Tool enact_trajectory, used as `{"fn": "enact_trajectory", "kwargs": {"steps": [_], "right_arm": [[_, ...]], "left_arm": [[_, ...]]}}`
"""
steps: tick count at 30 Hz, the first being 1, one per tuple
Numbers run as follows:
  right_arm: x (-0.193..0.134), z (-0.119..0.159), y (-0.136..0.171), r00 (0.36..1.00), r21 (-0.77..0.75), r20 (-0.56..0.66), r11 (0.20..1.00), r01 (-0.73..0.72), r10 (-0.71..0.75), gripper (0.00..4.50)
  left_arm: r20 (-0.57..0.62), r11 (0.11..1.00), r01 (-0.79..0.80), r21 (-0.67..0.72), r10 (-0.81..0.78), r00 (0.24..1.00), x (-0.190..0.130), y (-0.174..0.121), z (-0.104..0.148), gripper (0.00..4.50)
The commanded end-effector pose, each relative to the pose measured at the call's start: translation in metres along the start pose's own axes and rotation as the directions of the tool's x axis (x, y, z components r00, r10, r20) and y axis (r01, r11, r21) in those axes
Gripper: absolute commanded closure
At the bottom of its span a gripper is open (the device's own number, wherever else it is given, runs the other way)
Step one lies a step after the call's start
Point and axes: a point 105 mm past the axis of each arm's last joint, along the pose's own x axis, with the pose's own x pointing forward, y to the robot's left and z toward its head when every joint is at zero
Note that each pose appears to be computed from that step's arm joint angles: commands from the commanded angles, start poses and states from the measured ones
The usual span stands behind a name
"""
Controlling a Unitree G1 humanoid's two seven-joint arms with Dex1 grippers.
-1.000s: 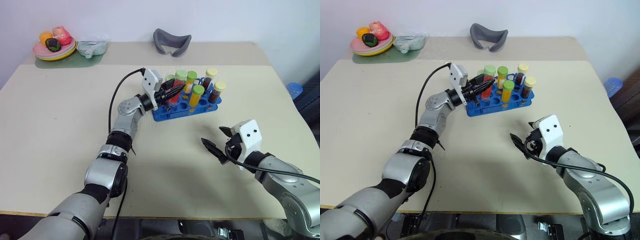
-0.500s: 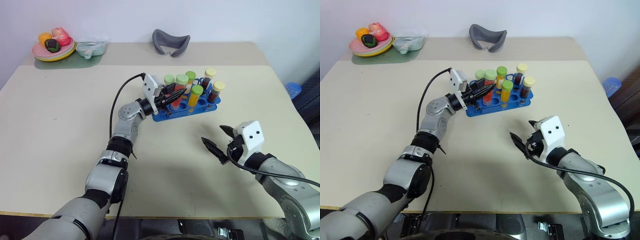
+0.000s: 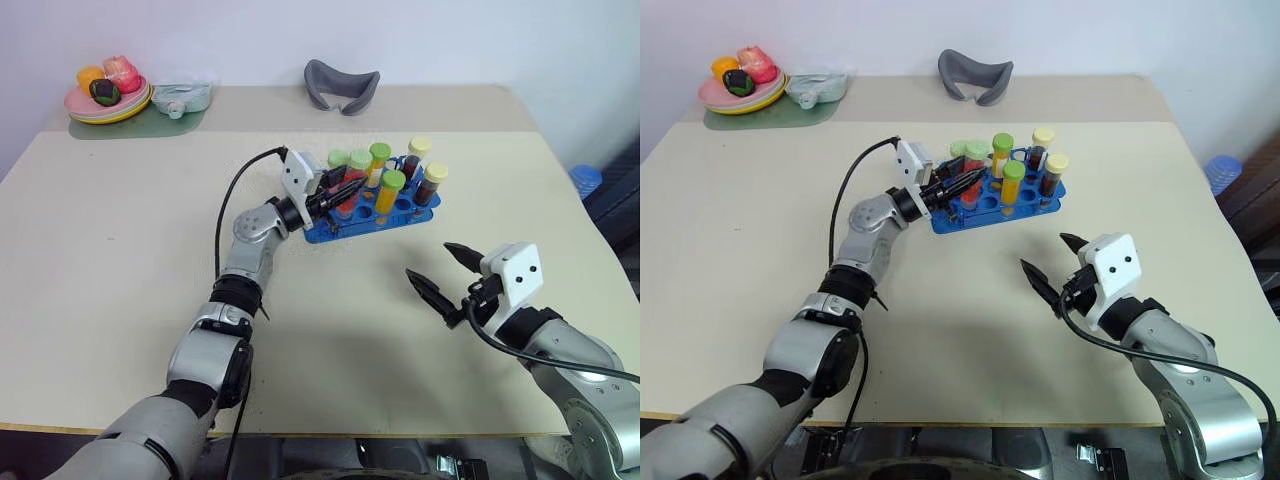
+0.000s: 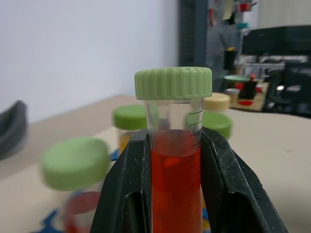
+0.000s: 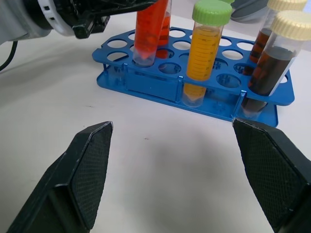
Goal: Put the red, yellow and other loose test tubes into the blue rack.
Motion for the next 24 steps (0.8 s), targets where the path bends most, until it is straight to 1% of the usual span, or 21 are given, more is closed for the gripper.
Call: {"fn": "enact_trajectory", "kwargs": {"steps": [1, 4, 8, 15, 20, 24], "right_arm": [[-0.002, 0.013, 0.0, 0.999, -0.021, 0.052, 1.0, 0.01, -0.009, 0.46], [-0.002, 0.014, 0.0, 0.999, -0.02, 0.054, 1.0, 0.012, -0.011, 0.46], [-0.002, 0.015, 0.0, 0.998, -0.005, 0.066, 1.0, 0.012, -0.011, 0.46], [-0.012, 0.016, 0.001, 0.998, -0.007, 0.063, 1.0, 0.01, -0.01, 0.46], [-0.017, 0.015, -0.001, 0.998, -0.008, 0.052, 1.0, 0.022, -0.022, 0.46], [-0.016, 0.014, -0.001, 0.998, -0.006, 0.056, 1.0, 0.023, -0.022, 0.46]], "left_arm": [[-0.079, 1.0, -0.01, 0.014, 0.011, 0.997, -0.006, 0.001, -0.017, 3.74], [-0.068, 1.0, -0.011, 0.002, 0.011, 0.998, -0.006, 0.001, -0.017, 3.74], [0.0, 0.996, 0.045, -0.078, -0.046, 0.999, -0.002, -0.011, -0.01, 3.74], [0.019, 0.986, 0.095, -0.137, -0.093, 0.995, -0.007, -0.019, -0.009, 3.74], [-0.031, 0.991, 0.079, -0.106, -0.083, 0.996, -0.012, -0.016, -0.016, 3.74], [-0.043, 0.995, 0.074, -0.067, -0.077, 0.996, -0.015, -0.015, -0.018, 3.74]]}}
